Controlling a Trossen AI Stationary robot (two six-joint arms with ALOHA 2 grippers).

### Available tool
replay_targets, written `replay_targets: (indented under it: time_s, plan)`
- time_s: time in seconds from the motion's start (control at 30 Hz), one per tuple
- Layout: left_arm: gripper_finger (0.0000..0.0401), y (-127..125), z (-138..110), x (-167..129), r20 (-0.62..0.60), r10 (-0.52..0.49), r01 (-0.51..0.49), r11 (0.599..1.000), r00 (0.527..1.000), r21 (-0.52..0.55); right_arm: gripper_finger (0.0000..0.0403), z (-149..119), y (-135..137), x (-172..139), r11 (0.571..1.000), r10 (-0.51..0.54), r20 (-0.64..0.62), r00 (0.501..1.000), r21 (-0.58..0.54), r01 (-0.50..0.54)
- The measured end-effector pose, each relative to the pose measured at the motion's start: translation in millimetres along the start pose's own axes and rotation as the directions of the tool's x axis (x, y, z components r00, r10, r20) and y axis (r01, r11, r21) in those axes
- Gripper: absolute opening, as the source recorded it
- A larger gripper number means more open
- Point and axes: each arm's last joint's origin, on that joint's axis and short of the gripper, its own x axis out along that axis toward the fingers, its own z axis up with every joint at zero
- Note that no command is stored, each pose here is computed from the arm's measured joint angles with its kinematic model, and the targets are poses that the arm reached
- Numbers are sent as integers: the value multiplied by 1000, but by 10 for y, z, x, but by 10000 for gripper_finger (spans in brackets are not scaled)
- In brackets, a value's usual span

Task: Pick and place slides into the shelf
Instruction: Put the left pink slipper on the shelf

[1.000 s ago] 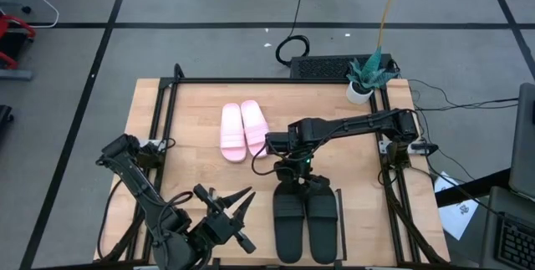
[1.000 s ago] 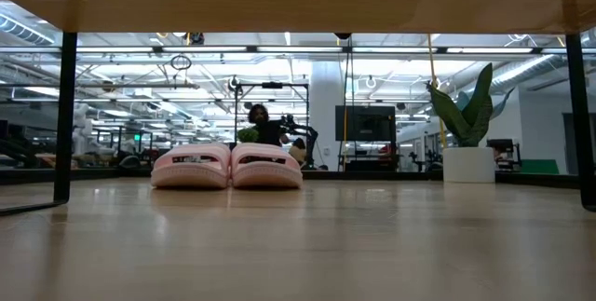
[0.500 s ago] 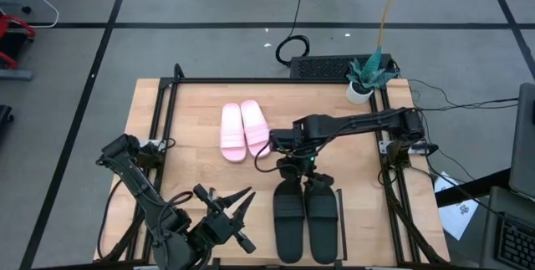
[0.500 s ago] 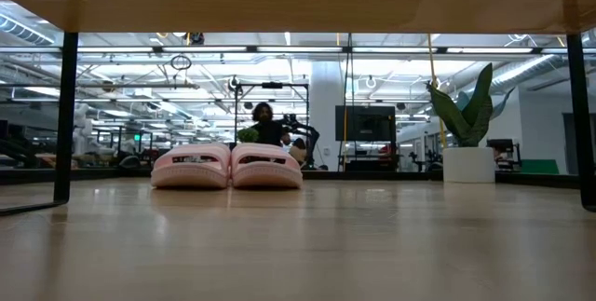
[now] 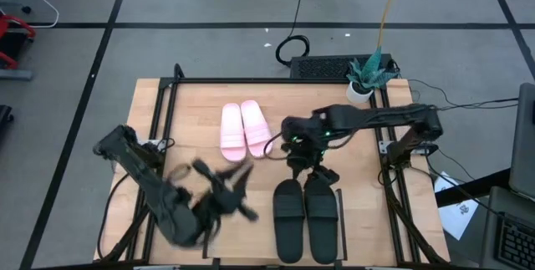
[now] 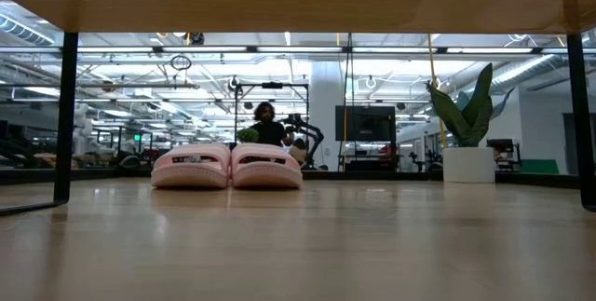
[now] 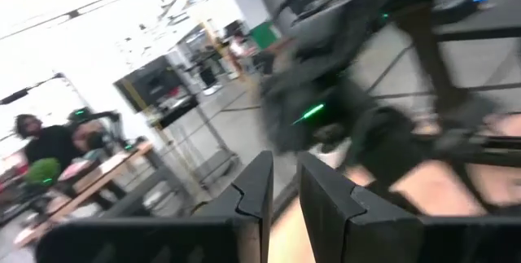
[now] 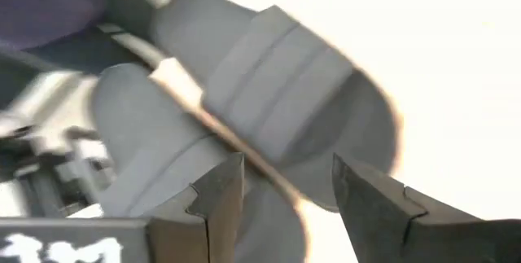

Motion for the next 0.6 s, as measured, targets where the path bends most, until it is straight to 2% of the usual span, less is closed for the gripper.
replay_targets:
  time_s: [0.13,0.27,0.37,0.43,0.5,0.6]
  plan:
    - [62,494,31,259,-34,69,-70,997,997,-33,179,70,222,-335,973,-221,81,972,-51,226]
    - [62,1070,-61,515,-69,115,-123,985,991,-118,178,118,464,-709,891,-414,219,884,-102,442]
    - [62,1458,-225,708,-115,-14,-6,986,993,-168,178,129,575,-965,799,-536,316,783,-109,591]
    - [62,1657,-371,830,-194,-134,94,975,972,-202,178,111,592,-1102,748,-593,350,725,-94,657]
    - [62,1806,-531,954,-308,-217,153,964,926,-217,178,73,570,-1209,715,-634,357,685,-65,696]
    - [62,1926,-739,1102,-474,-255,184,964,843,-192,178,3,461,-1334,685,-682,344,645,-10,729]
